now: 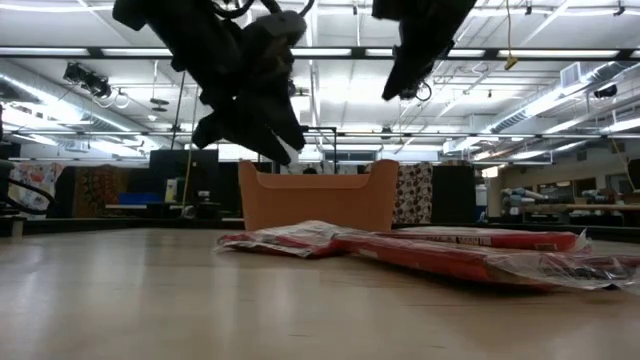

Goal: Sort popcorn bags into baskets
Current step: Put the popcorn bag into the orange bin

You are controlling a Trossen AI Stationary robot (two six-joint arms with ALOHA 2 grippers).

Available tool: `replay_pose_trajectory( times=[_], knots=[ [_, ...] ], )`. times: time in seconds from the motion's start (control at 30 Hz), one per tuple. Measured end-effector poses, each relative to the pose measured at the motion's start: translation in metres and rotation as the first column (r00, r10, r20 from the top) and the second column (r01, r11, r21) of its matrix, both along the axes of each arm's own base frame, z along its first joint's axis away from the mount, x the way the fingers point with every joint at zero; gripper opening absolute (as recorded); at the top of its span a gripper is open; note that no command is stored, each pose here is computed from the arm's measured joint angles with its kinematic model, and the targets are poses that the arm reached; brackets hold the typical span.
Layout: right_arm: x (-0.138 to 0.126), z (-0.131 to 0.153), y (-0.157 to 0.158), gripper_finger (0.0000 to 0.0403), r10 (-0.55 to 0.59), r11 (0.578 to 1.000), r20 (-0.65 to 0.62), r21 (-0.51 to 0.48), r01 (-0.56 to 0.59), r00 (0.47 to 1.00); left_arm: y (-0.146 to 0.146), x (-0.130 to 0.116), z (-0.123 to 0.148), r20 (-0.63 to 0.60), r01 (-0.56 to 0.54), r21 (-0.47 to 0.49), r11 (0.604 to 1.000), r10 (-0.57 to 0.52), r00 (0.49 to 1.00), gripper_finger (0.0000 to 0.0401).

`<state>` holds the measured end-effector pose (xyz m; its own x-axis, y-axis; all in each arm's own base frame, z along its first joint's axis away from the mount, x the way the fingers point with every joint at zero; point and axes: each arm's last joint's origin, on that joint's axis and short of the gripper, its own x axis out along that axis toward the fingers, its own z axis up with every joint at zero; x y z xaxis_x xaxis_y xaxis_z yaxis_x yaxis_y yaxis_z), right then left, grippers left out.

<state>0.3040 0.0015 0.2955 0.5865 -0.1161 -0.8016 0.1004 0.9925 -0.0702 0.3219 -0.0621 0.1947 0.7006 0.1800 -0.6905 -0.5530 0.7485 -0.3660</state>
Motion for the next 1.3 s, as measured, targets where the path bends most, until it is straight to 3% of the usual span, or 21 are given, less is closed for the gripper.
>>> replay_pose_trajectory(
  times=[0.23, 0.43, 0.57, 0.73, 0.93, 1.17, 1.3],
  knots=[
    [-0.019, 0.024, -0.001, 0.0155, -0.064, 0.998, 0.089, 0.012, 0.064, 0.994, 0.013, 0.019, -0.023, 0.029, -0.064, -0.009, 0.998, 0.064, 0.998, 0.0197],
    [-0.036, 0.042, -0.001, 0.0155, -0.086, 0.996, 0.146, 0.037, 0.081, 0.985, 0.017, 0.024, -0.047, -0.031, -0.093, -0.016, 0.996, 0.093, 0.995, 0.0198],
    [-0.045, 0.05, -0.001, 0.0155, -0.097, 0.995, 0.177, 0.028, 0.094, 0.979, 0.014, 0.032, -0.056, 0.008, -0.077, -0.032, 0.997, 0.077, 0.997, 0.0198],
    [-0.052, 0.055, -0.002, 0.0155, -0.104, 0.995, 0.191, 0.022, 0.101, 0.976, 0.008, 0.035, -0.073, -0.028, -0.046, -0.055, 0.997, 0.044, 0.999, 0.0191],
    [-0.053, 0.056, -0.002, 0.0155, -0.104, 0.995, 0.19, 0.021, 0.102, 0.976, 0.001, 0.034, -0.079, -0.045, -0.044, -0.039, 0.998, 0.042, 0.998, 0.0147],
    [-0.053, 0.055, -0.002, 0.0155, -0.104, 0.995, 0.183, 0.02, 0.102, 0.978, 0.001, 0.033, -0.08, -0.055, -0.048, -0.062, 0.997, 0.044, 0.998, 0.0017],
    [-0.054, 0.055, -0.002, 0.0155, -0.104, 0.995, 0.176, 0.02, 0.102, 0.979, 0.003, 0.032, -0.075, -0.052, -0.04, -0.083, 0.996, 0.036, 0.998, 0.0008]
  ],
)
